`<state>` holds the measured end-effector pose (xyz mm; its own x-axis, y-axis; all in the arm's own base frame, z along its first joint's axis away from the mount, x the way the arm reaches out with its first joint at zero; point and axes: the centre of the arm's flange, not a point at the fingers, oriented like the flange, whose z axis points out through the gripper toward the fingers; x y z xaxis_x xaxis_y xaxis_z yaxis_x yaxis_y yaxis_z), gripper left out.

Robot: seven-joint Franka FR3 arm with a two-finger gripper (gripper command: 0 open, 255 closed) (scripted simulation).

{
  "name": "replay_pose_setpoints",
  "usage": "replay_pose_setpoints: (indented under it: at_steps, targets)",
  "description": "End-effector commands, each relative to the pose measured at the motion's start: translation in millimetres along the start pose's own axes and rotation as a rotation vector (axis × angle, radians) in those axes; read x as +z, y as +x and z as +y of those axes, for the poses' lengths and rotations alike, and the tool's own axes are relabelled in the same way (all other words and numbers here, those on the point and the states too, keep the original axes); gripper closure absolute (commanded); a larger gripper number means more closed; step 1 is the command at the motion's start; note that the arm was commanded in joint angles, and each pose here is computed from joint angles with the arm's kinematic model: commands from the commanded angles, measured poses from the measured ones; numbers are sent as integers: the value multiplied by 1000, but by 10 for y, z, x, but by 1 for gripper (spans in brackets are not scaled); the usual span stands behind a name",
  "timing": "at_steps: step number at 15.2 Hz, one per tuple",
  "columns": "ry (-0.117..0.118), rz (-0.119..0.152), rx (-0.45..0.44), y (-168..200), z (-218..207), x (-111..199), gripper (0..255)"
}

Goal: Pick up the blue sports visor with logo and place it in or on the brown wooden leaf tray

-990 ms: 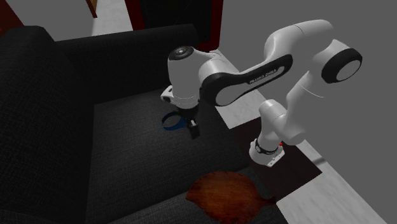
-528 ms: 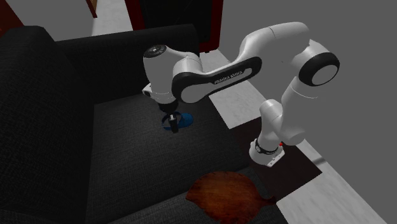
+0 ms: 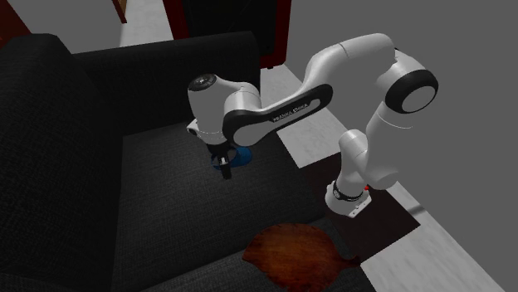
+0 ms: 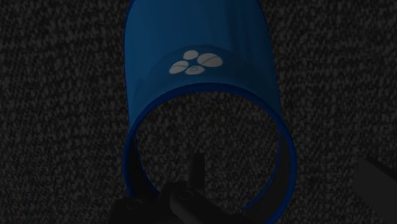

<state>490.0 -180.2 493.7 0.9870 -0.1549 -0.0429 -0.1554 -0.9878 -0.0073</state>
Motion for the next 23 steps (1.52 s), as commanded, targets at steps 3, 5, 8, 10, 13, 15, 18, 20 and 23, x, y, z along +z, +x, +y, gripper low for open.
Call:
replay_pose_setpoints:
  at_steps: [3,5,8,10,13,15,18,20,23]
  targets:
    - [0,1,0,-10,0,36,0]
    - [0,1,0,-10,0,36,0]
    - [0,1,0,-10,0,36,255]
    - [0,1,0,-10,0,36,255]
    - [0,1,0,-10,1,43,255]
    - [0,1,0,-21,18,42,255]
    - [0,1,0,-13,0,-17,255]
    - [0,1,0,-17,-1,-122,255]
    - [0,1,0,-24,-2,-280,255]
